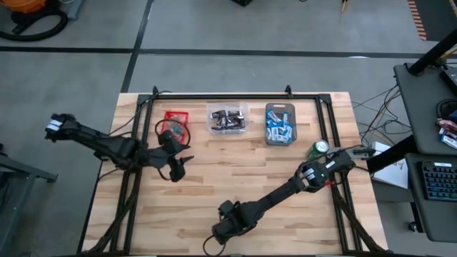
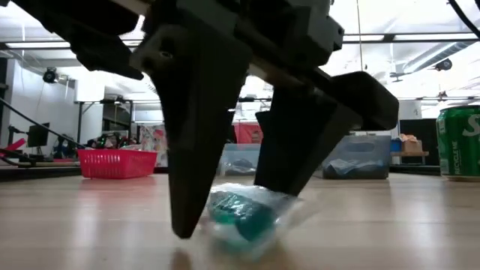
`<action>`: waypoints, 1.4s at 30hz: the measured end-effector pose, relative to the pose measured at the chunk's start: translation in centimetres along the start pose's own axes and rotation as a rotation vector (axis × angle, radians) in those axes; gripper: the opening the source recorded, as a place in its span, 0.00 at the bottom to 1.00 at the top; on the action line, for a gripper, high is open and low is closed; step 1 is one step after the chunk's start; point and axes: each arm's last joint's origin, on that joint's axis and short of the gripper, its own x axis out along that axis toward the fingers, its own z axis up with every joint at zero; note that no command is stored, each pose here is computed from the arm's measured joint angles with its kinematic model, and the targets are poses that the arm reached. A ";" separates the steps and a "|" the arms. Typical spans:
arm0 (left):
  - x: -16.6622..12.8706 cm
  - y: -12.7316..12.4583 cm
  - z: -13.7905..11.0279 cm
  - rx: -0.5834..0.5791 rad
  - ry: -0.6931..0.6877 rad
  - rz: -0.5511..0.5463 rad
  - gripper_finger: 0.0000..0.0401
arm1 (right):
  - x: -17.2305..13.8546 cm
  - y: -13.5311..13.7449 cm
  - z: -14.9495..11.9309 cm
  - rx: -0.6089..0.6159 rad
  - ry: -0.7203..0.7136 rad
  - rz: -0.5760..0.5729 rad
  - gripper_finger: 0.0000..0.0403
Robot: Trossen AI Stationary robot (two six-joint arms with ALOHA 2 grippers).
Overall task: Sort candy
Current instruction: Put the blue candy into the red bin
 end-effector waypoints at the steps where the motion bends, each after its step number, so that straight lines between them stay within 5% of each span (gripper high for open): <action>1: -0.1 -0.2 0.0 0.003 -0.010 -0.006 0.46 | 0.0 0.0 0.0 -0.003 -0.016 -0.006 0.45; 11: -1.5 -2.9 -0.7 0.084 -0.035 -0.191 0.46 | -0.8 0.0 0.3 -0.230 -0.075 -0.015 0.06; 20: -2.8 -6.8 -2.6 0.314 -0.152 -0.475 0.46 | -7.3 0.0 1.3 -0.655 -0.468 -0.129 0.03; 29: -1.0 -8.4 -3.6 0.281 -0.236 -0.422 0.46 | -9.1 -1.0 2.7 -0.916 -0.679 -0.353 0.03; 42: 1.5 -10.8 -3.4 0.229 -0.395 -0.310 0.46 | -11.1 0.0 4.0 -0.969 -0.740 -0.231 0.03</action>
